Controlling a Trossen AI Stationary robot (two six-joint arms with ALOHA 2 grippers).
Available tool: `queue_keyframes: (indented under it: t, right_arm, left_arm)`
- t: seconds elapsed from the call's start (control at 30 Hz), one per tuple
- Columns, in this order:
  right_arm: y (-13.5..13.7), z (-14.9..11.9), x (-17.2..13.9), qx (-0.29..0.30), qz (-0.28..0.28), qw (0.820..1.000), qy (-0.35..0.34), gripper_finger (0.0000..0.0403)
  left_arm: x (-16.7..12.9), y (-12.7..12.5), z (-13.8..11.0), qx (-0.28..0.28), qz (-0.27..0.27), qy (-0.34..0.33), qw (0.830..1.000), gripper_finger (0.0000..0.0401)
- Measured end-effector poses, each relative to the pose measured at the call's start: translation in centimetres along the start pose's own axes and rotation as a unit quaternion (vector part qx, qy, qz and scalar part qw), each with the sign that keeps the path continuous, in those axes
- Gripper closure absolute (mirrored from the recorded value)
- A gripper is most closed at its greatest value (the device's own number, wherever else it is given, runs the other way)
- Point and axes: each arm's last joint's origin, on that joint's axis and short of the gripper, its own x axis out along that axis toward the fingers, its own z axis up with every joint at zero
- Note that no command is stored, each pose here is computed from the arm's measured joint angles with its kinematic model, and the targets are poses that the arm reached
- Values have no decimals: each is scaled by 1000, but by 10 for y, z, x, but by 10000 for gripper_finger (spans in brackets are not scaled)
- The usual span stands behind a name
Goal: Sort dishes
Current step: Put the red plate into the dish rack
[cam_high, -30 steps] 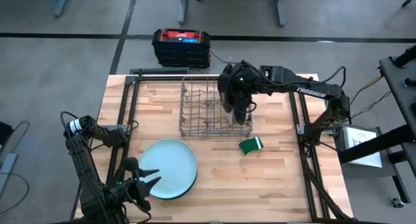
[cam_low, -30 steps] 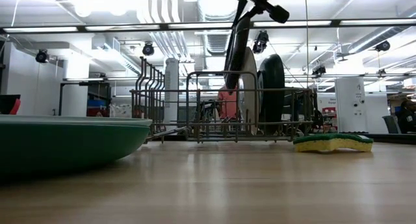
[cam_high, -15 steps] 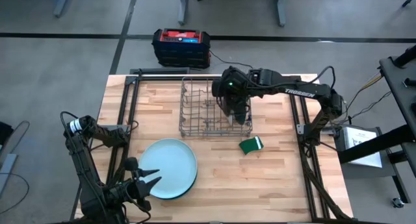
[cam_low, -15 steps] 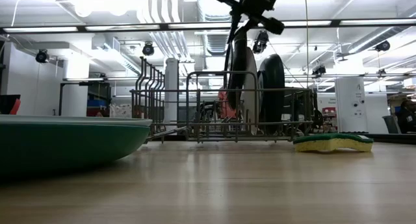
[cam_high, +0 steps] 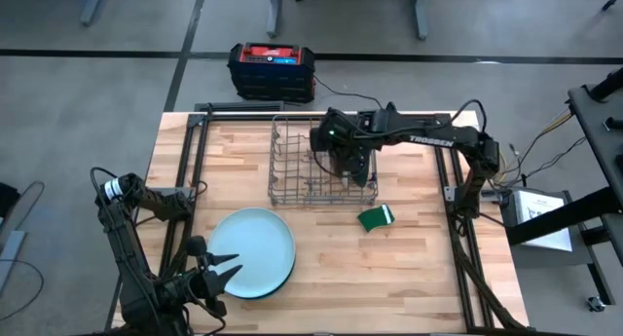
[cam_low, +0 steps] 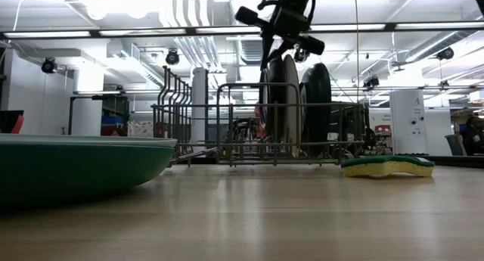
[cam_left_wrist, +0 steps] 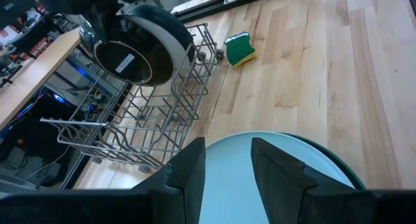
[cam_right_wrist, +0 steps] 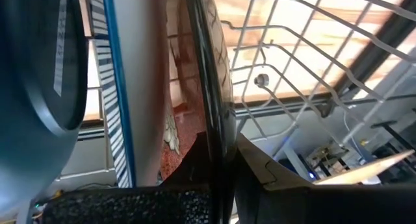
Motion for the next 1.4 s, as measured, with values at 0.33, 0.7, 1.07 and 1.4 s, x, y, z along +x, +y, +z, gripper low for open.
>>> queue_keyframes:
  t: [0.33, 0.7, 1.07, 1.4]
  right_arm:
    - [-3, 5, 15, -10, 16, 1000, -5, 394]
    - [-6, 10, 16, 3, 21, 1000, 8, 394]
    - [-7, 0, -7, 40, -7, 997, 58, 394]
    - [-11, -3, -14, 116, -42, 991, 54, 394]
  left_arm:
    - [0, 0, 0, 0, 0, 0, 1000, 285]
    - [0, 0, 0, 2, 1, -3, 1000, 285]
    - [0, 0, 0, 2, 2, -6, 1000, 285]
    - [0, 0, 0, 4, 2, -7, 1000, 285]
